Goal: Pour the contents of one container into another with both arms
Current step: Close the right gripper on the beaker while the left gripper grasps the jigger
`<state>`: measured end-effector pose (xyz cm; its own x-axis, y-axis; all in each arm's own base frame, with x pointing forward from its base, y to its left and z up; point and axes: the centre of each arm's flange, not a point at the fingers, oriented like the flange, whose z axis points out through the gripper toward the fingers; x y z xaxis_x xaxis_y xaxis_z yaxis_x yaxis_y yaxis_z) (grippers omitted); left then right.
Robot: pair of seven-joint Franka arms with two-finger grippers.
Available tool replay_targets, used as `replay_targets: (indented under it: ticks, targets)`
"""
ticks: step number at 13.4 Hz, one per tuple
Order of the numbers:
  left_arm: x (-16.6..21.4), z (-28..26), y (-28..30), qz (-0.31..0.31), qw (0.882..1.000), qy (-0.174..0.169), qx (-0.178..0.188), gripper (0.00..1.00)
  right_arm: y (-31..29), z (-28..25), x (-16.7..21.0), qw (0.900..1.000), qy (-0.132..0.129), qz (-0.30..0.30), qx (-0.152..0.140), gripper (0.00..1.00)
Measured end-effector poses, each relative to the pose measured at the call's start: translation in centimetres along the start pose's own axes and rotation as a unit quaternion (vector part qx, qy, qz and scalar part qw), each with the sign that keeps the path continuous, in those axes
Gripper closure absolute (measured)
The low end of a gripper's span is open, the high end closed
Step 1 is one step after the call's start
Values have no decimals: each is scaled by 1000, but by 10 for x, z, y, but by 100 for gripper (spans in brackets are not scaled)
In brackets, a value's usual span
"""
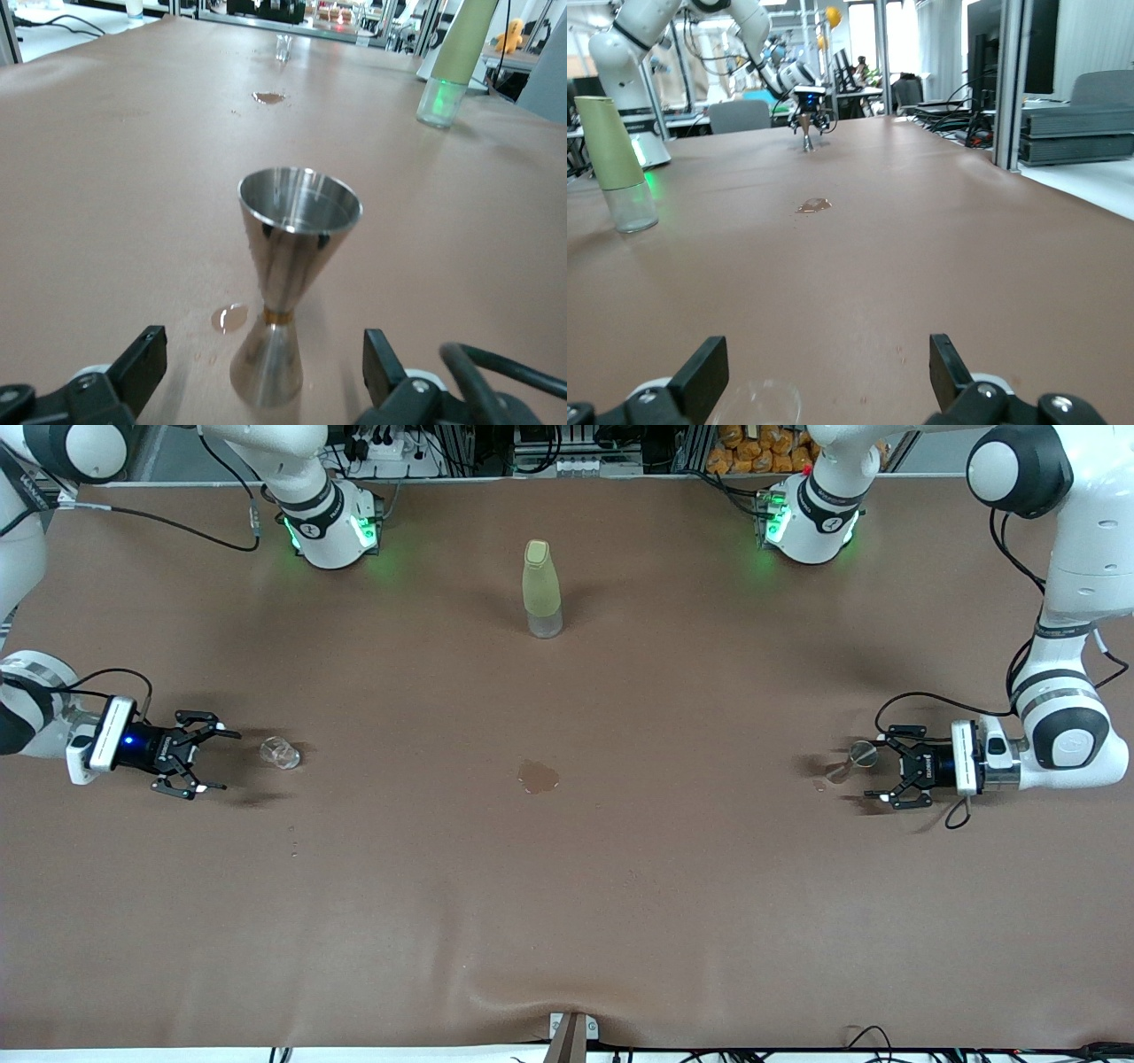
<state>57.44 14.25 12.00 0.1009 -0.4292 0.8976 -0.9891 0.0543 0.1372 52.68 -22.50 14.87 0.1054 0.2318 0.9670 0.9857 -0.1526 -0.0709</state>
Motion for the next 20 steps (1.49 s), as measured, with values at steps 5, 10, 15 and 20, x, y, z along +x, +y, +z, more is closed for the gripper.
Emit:
replay_targets:
  ticks: [5, 10, 15, 20]
  targets:
    - [2, 9, 0, -1, 1000, 12, 1, 24, -12, 15, -38, 999, 32, 21, 8, 0]
    - [2, 13, 0, -3, 1000, 17, 1, 38, -22, 22, -64, 999, 41, 21, 10, 0]
    - [2, 14, 0, -3, 1000, 18, 0, 51, -27, 31, -92, 998, 51, 23, 10, 0]
    - [2, 14, 0, -3, 1000, 18, 0, 59, -23, 34, -92, 998, 61, 1, -1, 14]
